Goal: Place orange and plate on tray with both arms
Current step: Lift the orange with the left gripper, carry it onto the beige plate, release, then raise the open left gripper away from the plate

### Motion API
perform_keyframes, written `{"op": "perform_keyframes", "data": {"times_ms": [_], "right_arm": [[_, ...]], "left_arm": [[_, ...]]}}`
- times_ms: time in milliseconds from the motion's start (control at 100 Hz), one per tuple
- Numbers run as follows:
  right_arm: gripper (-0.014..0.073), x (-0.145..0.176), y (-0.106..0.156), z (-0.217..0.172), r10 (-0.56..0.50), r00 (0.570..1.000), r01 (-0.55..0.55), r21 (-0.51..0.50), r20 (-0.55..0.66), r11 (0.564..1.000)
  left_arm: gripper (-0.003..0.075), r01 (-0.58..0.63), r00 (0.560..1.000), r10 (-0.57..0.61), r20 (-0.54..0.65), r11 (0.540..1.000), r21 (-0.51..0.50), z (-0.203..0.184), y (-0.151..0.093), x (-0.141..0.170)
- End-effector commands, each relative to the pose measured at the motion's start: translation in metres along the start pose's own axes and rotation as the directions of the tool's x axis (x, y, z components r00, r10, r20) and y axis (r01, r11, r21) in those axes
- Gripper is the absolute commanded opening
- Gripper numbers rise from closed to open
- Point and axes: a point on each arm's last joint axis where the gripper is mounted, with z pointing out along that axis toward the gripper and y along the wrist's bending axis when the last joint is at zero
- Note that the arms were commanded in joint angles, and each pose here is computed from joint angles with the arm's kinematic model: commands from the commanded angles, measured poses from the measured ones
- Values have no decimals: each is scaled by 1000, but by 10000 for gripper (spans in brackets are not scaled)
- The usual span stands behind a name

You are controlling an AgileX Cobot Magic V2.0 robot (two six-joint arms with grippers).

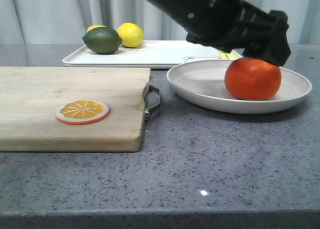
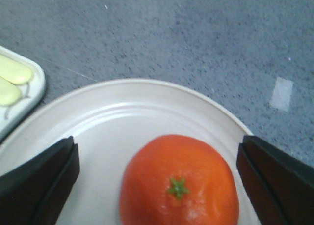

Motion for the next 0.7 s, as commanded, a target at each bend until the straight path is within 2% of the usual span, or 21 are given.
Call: {"op": "perform_keyframes", "data": {"times_ms": [0,140,280,460,690], "right_arm": [[505,-16,1,-4,1,995,-2,1,96,1000],[505,-16,1,-4,1,996,-2,1,94,1000],[505,-16,1,-4,1,996,-2,1,94,1000],[505,-16,1,-4,1,995,-2,1,96,1000],[505,-16,1,-4,1,995,-2,1,98,1000]], "left_arm": [[629,0,987,12,161,997,-74,-42,2,-47],[606,23,975,15,222,986,-167,-76,15,-56],[597,65,967,7,254,959,-274,-119,27,-47],[597,113,963,-1,268,908,-403,-177,31,-15],[597,166,944,21,328,830,-532,-248,13,32]]}}
